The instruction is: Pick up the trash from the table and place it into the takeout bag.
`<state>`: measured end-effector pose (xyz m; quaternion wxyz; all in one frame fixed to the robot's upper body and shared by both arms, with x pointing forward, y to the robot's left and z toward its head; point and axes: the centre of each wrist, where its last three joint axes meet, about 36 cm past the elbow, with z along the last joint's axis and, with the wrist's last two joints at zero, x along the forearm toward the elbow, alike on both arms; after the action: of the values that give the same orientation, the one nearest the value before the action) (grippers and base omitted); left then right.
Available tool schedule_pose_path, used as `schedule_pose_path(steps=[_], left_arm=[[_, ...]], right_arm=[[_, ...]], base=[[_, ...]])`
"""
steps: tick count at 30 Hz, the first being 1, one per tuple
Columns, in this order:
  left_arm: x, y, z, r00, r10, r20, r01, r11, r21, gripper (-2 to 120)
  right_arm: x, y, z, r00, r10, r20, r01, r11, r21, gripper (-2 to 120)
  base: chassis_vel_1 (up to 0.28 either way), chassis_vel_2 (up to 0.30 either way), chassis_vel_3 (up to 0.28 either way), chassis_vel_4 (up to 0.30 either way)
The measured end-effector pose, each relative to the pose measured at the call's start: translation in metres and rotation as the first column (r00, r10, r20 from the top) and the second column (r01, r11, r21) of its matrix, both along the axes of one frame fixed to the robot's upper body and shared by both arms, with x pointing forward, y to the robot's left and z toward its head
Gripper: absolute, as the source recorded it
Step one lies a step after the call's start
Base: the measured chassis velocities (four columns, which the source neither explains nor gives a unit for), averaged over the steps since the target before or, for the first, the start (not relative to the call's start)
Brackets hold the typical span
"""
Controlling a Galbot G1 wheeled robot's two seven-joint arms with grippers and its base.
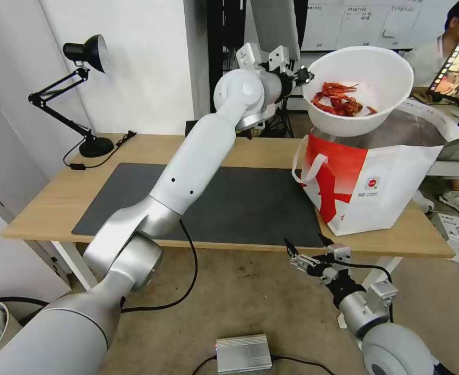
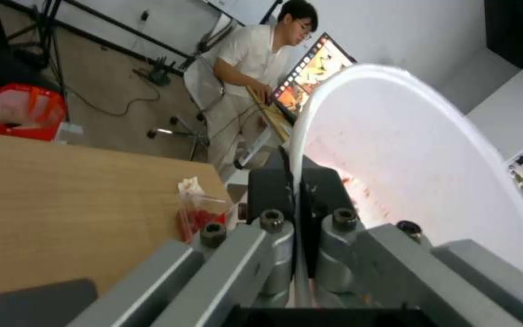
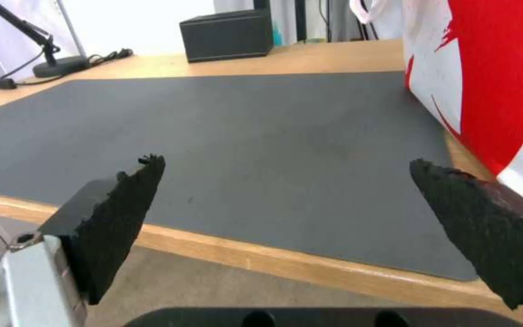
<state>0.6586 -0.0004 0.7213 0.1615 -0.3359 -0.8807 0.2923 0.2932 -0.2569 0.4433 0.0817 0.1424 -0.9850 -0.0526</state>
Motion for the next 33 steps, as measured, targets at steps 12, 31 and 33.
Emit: schedule_pose_path(steps=[12,31,33], left_arm=[[-0.004,-0.012,-0.014,1.0,-0.013,-0.001,0.013,0.999,0.038,0],[-0.007,-0.013,-0.007,0.995,-0.097,0.018,0.094,0.988,0.126,16],[-0.008,-0.013,-0.004,0.995,-0.099,0.027,0.095,0.987,0.131,25]], right_arm=[[0.0,0.0,0.0,1.0,0.0,0.0,0.0,1.0,0.0,100],[0.0,0.0,0.0,1.0,0.0,0.0,0.0,1.0,0.0,100],[0.0,0.0,0.0,1.0,0.0,0.0,0.0,1.0,0.0,100]], base=[[0.0,0.0,0.0,0.0],[0.0,0.0,0.0,0.0],[0.0,0.0,0.0,0.0]])
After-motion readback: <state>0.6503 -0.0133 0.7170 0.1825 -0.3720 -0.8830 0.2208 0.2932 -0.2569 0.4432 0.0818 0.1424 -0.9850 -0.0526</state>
